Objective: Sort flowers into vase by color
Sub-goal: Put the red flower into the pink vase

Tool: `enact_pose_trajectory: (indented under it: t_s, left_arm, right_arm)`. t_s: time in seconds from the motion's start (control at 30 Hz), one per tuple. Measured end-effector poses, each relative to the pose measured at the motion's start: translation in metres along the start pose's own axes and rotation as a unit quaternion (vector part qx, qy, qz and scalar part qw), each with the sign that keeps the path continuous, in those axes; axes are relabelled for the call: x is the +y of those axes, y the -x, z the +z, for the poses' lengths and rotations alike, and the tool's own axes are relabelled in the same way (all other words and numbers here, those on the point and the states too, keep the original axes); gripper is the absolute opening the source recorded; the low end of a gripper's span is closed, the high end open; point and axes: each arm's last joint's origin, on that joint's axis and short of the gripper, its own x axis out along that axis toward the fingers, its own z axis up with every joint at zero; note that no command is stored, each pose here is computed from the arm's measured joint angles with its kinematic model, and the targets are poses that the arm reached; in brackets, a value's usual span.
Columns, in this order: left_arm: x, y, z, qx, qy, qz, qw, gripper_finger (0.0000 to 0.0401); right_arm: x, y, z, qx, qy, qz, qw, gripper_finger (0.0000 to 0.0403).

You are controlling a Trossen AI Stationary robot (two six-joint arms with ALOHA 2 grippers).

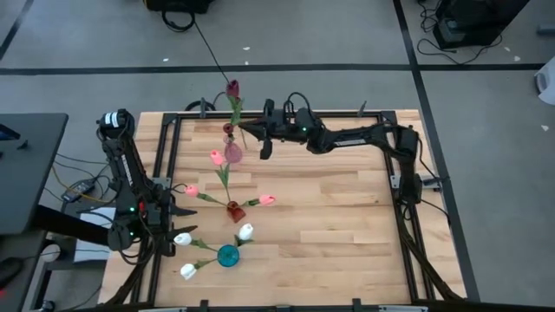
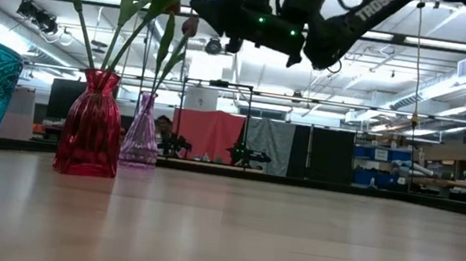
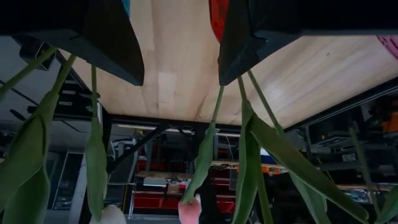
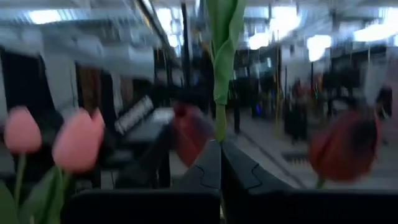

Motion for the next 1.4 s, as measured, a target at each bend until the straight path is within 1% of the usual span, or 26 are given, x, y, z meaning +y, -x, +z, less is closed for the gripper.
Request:
enact_pose_trajectory:
  t_s: [0.1,0.23,0.33,0.43,0.5,0.63,0.77,0.9,1.07,1.13,1.27,1.33,1.4]
  left_arm:
    - [0.0,0.0,0.0,0.0,0.0,0.0,1.0,0.0214]
    - [0.0,0.0,0.0,0.0,-0.013,0.0,1.0,0.0214]
    - [0.0,0.0,0.0,0.0,-0.031,0.0,1.0,0.0214]
    - [0.0,0.0,0.0,0.0,-0.017,0.0,1.0,0.0214]
    - [0.0,0.0,0.0,0.0,-0.001,0.0,1.0,0.0214]
    - [0.0,0.0,0.0,0.0,0.011,0.001,1.0,0.0214]
    - [0.001,-0.005,0.0,-0.002,0.004,0.016,1.0,0.0214]
    - [0.003,-0.013,0.0,-0.004,-0.019,0.046,0.999,0.0214]
    - [0.007,-0.024,0.001,-0.007,-0.032,0.085,0.996,0.0214]
    - [0.008,-0.027,0.001,-0.008,-0.027,0.096,0.995,0.0214]
    - [0.009,-0.029,0.001,-0.012,-0.001,0.103,0.995,0.0214]
    - [0.009,-0.029,0.001,-0.012,0.011,0.102,0.995,0.0214]
    - [0.009,-0.029,0.001,-0.013,0.016,0.101,0.995,0.0214]
  right_arm:
    - [0.002,-0.003,-0.01,-0.037,0.002,0.001,0.999,0.0004]
    - [0.01,-0.005,-0.025,-0.046,0.005,0.01,0.999,0.0004]
    - [0.011,-0.006,-0.025,-0.049,0.019,0.008,0.999,0.0004]
    - [0.0,-0.002,-0.017,-0.047,0.01,0.014,0.999,0.0004]
    - [-0.01,0.001,-0.013,-0.031,-0.004,0.026,0.999,0.0004]
    - [-0.032,0.008,-0.016,0.003,-0.032,0.009,0.999,0.0005]
    - [-0.047,0.013,-0.013,-0.002,-0.031,-0.004,1.0,0.0005]
    - [-0.051,0.015,-0.011,-0.022,-0.023,-0.032,0.999,0.0005]
    - [-0.045,0.013,-0.003,-0.064,-0.004,-0.03,0.998,0.0005]
    - [-0.042,0.012,-0.002,-0.071,0.004,-0.028,0.997,0.0005]
    - [-0.042,0.012,-0.002,-0.071,0.005,-0.032,0.997,0.0005]
    - [-0.05,0.015,-0.002,-0.066,0.002,-0.044,0.997,0.0005]
    - [-0.064,0.02,-0.005,-0.045,-0.007,-0.07,0.996,0.0005]
